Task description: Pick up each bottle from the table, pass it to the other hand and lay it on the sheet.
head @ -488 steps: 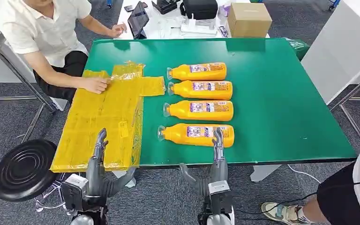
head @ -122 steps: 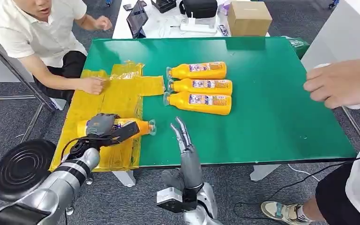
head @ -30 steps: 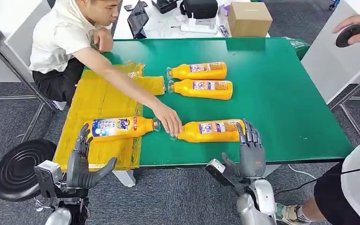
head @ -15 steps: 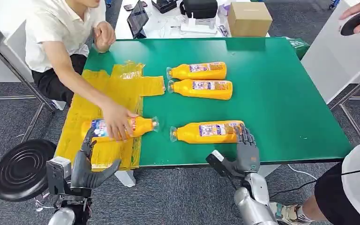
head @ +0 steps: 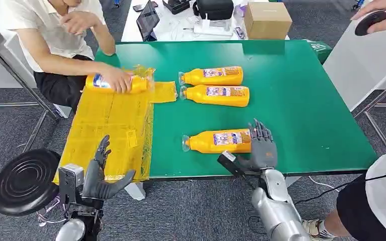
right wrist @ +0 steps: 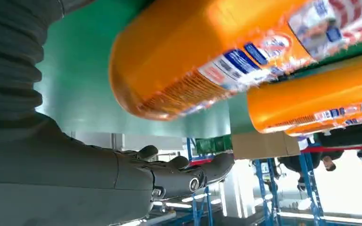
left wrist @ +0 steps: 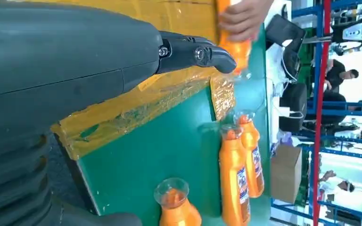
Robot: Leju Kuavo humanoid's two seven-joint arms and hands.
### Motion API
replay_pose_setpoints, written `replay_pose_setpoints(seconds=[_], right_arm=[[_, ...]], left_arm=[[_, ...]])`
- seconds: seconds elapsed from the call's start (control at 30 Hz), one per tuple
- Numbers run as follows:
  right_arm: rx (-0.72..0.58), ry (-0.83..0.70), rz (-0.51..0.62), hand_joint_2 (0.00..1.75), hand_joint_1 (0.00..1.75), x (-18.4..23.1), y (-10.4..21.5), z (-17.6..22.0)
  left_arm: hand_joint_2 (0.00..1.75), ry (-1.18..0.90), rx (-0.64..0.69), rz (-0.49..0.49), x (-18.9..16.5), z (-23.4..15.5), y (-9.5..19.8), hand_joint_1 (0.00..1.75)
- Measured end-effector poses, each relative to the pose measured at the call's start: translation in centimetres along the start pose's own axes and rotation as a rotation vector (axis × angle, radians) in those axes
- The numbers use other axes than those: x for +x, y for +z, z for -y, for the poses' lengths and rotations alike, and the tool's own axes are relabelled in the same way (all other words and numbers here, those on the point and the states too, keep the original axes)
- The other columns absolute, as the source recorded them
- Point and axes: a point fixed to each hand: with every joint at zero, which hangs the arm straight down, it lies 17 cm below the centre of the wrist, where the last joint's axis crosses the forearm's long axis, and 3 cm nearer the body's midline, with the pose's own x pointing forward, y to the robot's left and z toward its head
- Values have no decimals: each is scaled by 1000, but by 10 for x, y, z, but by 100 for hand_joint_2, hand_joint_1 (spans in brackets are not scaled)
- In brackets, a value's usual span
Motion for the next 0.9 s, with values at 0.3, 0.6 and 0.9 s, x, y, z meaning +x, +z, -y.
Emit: replay_pose_setpoints(seconds=[0.3,0.6,0.9], right_arm=[[59,-20,-29,175,0,-7,-8,-12],[214,-58,-50,175,0,-17,-11,-41],[248,-42,-40,175,0,-19,-13,-47]], left_arm=[[175,11,-27,-24,-5,7,-2,0],[175,110,-101,-77,-12,24,-6,0],[175,113,-110,-97,-19,27,-8,0]])
